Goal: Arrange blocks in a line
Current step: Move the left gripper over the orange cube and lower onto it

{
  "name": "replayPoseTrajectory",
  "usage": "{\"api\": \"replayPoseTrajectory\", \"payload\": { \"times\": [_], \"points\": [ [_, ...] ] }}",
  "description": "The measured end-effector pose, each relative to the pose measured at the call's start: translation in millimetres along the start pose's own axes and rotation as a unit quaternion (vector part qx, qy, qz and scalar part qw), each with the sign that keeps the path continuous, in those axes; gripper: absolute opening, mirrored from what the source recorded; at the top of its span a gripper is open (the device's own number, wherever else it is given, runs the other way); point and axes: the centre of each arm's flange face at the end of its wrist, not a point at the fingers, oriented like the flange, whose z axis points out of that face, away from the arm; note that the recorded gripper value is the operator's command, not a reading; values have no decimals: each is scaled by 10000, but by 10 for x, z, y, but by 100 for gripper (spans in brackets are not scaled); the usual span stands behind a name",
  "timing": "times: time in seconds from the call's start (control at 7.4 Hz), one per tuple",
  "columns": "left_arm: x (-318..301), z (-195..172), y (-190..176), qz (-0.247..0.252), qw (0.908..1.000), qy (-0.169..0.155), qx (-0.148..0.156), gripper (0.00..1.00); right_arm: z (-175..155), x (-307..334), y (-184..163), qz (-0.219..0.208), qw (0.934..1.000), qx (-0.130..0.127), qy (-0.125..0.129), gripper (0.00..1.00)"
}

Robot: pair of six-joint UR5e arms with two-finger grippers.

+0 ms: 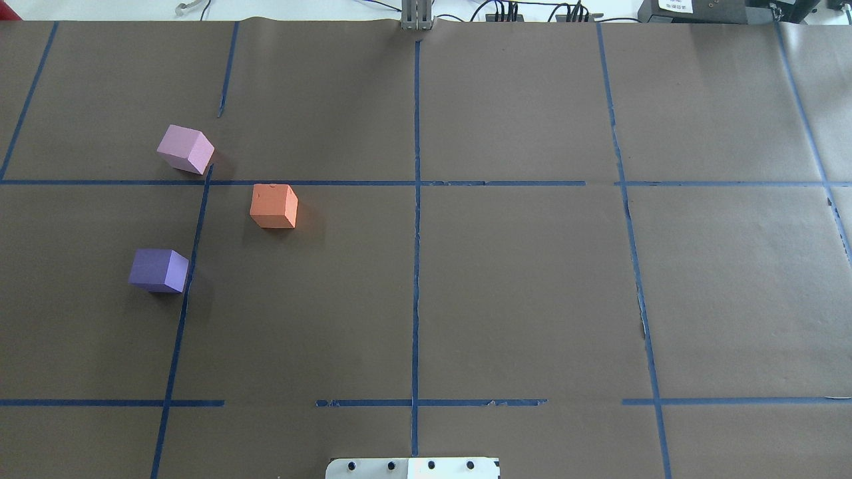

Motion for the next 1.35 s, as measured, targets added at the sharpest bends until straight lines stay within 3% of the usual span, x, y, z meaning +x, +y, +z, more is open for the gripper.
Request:
{"api": "replayPoseTrajectory", "payload": {
  "times": [0.41,0.81,1.35],
  "points": [
    [1049,984,-16,-48,9991,381,-187,100,-1,0,-1,-1,10000,1,0,100],
    [1505,1858,18,-63,9994,169,-284,100,-1,0,-1,-1,10000,1,0,100],
    [1552,2344,-174,-422,9990,32,-163,100,-1,0,0,0,10000,1,0,100]
  ]
}}
